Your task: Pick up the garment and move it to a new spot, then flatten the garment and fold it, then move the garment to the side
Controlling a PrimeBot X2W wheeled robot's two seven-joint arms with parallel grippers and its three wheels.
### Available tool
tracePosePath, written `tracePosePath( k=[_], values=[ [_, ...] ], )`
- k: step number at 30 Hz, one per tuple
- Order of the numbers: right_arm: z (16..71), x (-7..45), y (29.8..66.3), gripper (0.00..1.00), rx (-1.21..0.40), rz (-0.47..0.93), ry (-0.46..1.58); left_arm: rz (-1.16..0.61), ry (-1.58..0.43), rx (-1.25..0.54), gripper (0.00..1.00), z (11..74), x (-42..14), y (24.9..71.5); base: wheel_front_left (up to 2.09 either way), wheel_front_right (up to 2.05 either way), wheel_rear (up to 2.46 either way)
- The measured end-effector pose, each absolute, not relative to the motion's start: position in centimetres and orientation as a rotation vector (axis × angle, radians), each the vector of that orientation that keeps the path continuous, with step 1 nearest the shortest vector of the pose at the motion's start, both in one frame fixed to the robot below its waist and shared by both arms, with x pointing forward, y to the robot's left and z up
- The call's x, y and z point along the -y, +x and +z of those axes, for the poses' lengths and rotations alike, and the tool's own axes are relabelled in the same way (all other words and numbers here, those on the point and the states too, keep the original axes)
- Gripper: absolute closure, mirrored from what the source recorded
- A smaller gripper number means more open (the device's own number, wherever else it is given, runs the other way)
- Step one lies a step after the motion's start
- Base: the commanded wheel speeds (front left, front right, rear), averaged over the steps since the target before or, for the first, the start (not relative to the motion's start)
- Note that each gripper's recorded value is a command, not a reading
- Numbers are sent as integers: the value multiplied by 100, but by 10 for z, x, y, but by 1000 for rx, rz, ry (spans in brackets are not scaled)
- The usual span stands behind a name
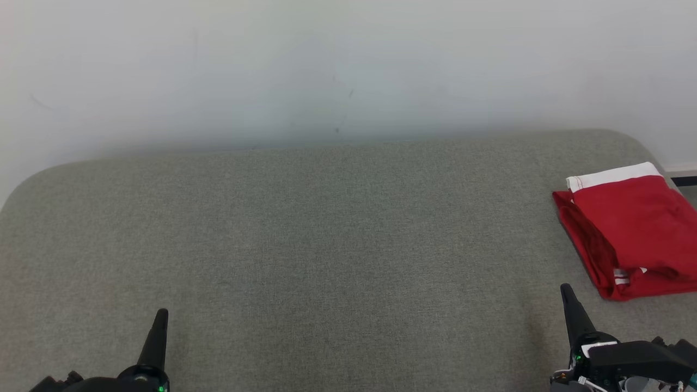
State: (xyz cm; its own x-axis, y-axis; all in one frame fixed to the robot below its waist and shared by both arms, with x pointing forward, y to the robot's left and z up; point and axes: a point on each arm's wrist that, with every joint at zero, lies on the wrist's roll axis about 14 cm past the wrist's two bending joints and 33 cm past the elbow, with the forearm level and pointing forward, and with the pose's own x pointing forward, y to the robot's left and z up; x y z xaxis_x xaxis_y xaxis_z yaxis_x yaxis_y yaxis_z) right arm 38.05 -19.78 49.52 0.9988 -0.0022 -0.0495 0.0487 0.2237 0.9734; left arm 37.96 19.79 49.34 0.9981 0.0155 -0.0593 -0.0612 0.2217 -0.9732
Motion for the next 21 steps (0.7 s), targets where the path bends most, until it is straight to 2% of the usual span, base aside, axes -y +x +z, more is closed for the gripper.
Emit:
tracePosePath(
  k=[21],
  values=[
    [502,200,386,100,-18,-17,1493,23,-1499,-23,100,500,-198,385,0,0,0]
  ],
)
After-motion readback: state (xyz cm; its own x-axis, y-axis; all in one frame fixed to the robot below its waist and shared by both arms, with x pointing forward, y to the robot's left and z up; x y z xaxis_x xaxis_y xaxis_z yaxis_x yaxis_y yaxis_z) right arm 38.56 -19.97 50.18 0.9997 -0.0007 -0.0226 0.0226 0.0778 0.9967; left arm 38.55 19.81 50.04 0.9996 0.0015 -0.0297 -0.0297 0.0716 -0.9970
